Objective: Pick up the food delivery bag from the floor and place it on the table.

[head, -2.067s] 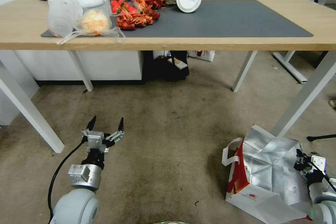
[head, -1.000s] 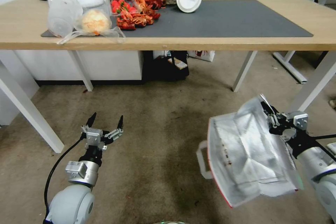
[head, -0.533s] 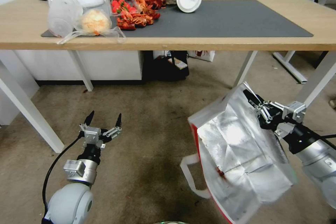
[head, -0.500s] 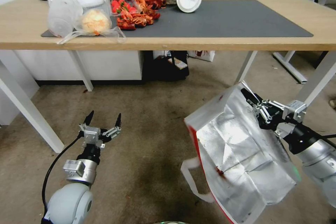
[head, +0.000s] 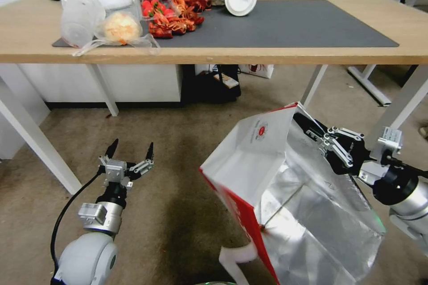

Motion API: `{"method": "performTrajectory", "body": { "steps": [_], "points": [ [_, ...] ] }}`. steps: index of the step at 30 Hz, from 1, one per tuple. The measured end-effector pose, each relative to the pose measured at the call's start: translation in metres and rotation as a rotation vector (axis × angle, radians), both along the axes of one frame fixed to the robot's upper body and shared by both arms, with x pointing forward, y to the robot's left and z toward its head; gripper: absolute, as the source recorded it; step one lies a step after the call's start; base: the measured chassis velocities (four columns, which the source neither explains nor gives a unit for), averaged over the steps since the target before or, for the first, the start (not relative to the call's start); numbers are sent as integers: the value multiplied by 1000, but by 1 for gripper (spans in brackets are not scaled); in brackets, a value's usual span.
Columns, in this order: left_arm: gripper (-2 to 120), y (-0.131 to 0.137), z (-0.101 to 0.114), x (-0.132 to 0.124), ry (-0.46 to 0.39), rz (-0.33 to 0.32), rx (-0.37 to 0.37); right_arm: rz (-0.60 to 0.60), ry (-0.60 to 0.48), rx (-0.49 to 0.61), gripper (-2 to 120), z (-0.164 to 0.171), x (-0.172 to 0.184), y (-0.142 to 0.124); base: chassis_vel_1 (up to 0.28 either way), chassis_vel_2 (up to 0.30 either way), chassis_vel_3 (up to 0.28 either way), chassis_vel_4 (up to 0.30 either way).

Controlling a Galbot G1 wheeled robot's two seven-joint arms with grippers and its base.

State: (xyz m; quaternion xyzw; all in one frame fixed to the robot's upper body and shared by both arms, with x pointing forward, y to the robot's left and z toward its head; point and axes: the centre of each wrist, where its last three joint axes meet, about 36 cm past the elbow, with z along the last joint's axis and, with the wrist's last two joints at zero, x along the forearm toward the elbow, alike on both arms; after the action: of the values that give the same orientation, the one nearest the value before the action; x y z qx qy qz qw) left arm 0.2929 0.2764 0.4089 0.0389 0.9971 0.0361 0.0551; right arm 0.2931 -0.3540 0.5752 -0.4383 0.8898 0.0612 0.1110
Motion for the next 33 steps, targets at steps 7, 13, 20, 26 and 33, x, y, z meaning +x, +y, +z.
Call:
{"method": "performTrajectory", "body": {
  "steps": [7,13,20,26,33],
  "points": [
    [100,0,1,-1,0,0,-1,88,23,51,0,3,1,-6,0,0,0,0],
    [100,0,2,-2,-3,1,-4,171,32,75,0,2,2,-15,0,0,0,0],
    [100,0,2,-3,-4,1,-4,209,38,85,0,-1,4,-20,0,0,0,0],
    [100,0,4,-5,-8,-1,-3,217,37,80,0,-2,4,-22,0,0,0,0],
    [100,1,6,-8,-12,-1,0,215,35,71,0,-2,3,-23,0,0,0,0]
  ]
}}
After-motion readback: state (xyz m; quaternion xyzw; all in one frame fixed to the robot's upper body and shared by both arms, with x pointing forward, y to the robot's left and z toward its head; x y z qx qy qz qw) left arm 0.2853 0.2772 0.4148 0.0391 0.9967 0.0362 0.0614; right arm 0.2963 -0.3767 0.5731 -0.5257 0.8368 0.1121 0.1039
